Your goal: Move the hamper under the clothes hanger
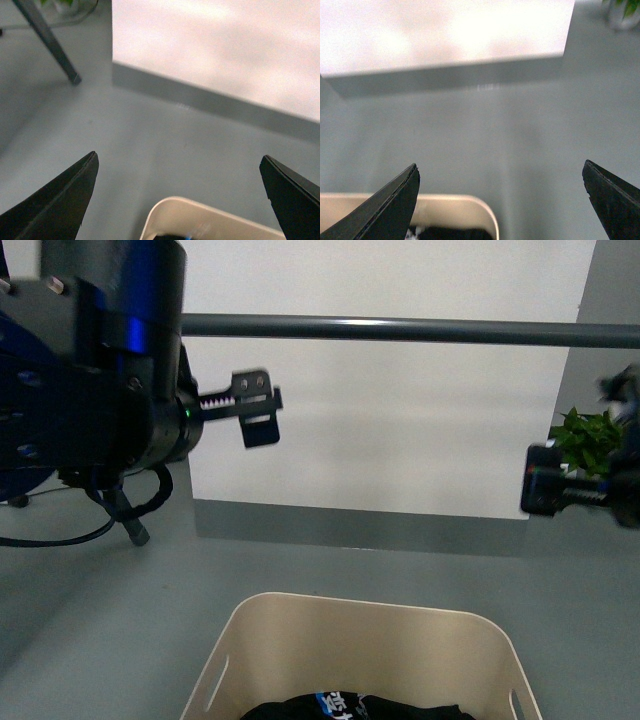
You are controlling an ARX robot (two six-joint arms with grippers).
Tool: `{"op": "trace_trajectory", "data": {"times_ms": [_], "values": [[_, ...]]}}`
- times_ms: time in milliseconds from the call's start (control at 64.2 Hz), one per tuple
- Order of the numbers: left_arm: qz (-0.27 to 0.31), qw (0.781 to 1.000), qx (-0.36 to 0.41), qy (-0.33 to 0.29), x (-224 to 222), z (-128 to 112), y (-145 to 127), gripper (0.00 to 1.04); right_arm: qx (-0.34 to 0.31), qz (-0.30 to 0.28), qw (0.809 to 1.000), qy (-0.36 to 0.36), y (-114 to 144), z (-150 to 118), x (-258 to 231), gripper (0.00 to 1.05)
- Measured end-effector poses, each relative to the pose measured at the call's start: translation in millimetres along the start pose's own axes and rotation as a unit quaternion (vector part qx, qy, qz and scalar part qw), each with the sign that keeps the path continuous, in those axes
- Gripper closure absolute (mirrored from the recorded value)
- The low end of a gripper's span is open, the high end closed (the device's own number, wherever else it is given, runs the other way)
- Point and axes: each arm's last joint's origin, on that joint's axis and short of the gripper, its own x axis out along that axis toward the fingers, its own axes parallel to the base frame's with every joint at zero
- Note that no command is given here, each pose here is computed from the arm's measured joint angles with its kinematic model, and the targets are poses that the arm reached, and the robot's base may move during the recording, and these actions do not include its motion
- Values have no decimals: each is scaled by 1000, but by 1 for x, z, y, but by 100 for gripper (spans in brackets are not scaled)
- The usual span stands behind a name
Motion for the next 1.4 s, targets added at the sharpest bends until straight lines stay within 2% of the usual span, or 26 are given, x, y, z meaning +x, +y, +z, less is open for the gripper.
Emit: {"op": "trace_trajectory", "data": {"times_ms": [78,156,218,311,498,560,591,638,732,825,1027,1401], "values": [[-23,998,-5,-53,-28,8,-5,8,4,9,997,-75,0,13,-27,8],[-61,994,13,-87,-49,8,-2,16,5,14,992,-127,-1,16,-49,8],[-88,990,33,-105,-66,2,6,25,-9,27,987,-158,-5,15,-66,13],[-94,988,52,-108,-85,-8,25,37,-33,33,985,-166,-10,6,-82,25],[-64,991,72,-91,-110,-30,75,66,-50,25,988,-144,-17,-21,-114,54],[-68,991,74,-90,-120,-34,84,75,-52,26,988,-145,-17,-25,-122,61],[-69,991,74,-91,-123,-35,87,79,-53,27,988,-146,-18,-27,-128,66],[-75,990,75,-93,-133,-38,95,89,-55,27,987,-148,-18,-31,-139,77],[-73,990,75,-93,-143,-42,105,102,-55,26,987,-149,-20,-36,-150,89],[-69,990,75,-93,-155,-47,117,101,-57,26,987,-149,-21,-43,-163,104],[-71,990,75,-93,-175,-54,132,101,-57,26,988,-142,-24,-62,-184,103],[-81,990,78,-87,-200,-72,154,101,-57,26,987,-146,-26,-69,-213,103]]}}
